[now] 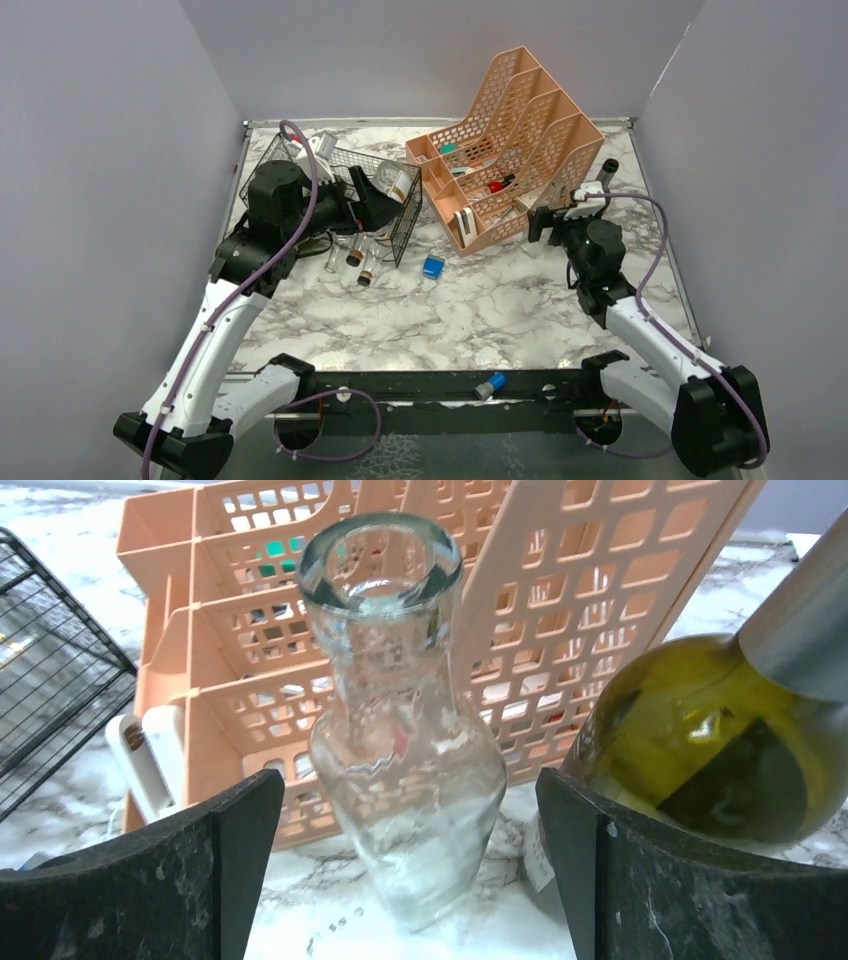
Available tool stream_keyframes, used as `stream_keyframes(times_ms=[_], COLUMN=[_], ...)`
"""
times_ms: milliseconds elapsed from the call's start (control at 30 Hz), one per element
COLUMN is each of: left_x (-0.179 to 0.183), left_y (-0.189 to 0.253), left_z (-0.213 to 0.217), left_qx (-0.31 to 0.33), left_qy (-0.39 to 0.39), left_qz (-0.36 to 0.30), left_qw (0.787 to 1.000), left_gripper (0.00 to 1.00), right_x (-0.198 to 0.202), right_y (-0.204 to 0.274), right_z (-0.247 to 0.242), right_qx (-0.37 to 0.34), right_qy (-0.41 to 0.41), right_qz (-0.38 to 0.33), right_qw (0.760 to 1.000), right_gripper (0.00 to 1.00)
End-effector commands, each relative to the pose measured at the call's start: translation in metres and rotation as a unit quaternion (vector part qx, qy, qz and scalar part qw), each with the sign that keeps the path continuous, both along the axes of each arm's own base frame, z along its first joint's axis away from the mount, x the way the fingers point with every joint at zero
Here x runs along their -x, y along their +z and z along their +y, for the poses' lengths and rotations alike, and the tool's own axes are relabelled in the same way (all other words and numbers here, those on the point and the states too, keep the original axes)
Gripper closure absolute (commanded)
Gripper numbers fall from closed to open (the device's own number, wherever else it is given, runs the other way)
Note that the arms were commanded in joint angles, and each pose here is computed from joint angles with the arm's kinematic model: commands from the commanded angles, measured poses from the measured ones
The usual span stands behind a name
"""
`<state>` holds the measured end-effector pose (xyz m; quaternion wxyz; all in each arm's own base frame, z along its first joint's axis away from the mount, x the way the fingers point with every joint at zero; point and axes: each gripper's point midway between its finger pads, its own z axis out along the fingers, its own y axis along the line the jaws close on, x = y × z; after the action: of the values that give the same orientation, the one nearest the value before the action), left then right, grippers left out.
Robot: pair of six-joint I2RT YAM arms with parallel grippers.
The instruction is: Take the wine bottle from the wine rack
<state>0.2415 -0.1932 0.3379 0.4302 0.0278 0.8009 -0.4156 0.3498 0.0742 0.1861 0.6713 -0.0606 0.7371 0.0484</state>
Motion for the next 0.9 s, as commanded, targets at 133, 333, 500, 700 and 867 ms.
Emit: stream_keyframes(times_ms=[133,333,500,700,867], left_x=[-0.041,-0.085,-0.116,-0.154,-0.172], left_y=[-0.005,-0.03,-0.059,-0.082,-0.097], left_z=[0.031,0.075,0.119,0.157,0.185], left_qx=[-0.129,-0.28,-0.405,-0.452,-0.566], left_qy=[0.066,0.148,0.204,0.193,0.166], left_qz=[-0.052,-0.044,-0.008,0.038,0.035], left_qw=[0.988,0.948,0.891,0.87,0.807], left_gripper=[0.01,0.01,0.01,0.01,0.01], right_x=[0.049,0.081,0.109,0.123,0.134], right_y=[-0.013,0.027,0.053,0.064,0.065], right_z=[0.005,0.007,0.039,0.051,0.066], right_qx=[-0.06,-0.155,-0.213,-0.237,-0.213], right_qy=[0.019,0.013,0.114,0.163,0.207], right_qz=[0.088,0.097,0.074,0.035,0.03], right_qw=[0.994,0.983,0.968,0.957,0.954], right_gripper=[0.0,0.0,0.0,0.0,0.0])
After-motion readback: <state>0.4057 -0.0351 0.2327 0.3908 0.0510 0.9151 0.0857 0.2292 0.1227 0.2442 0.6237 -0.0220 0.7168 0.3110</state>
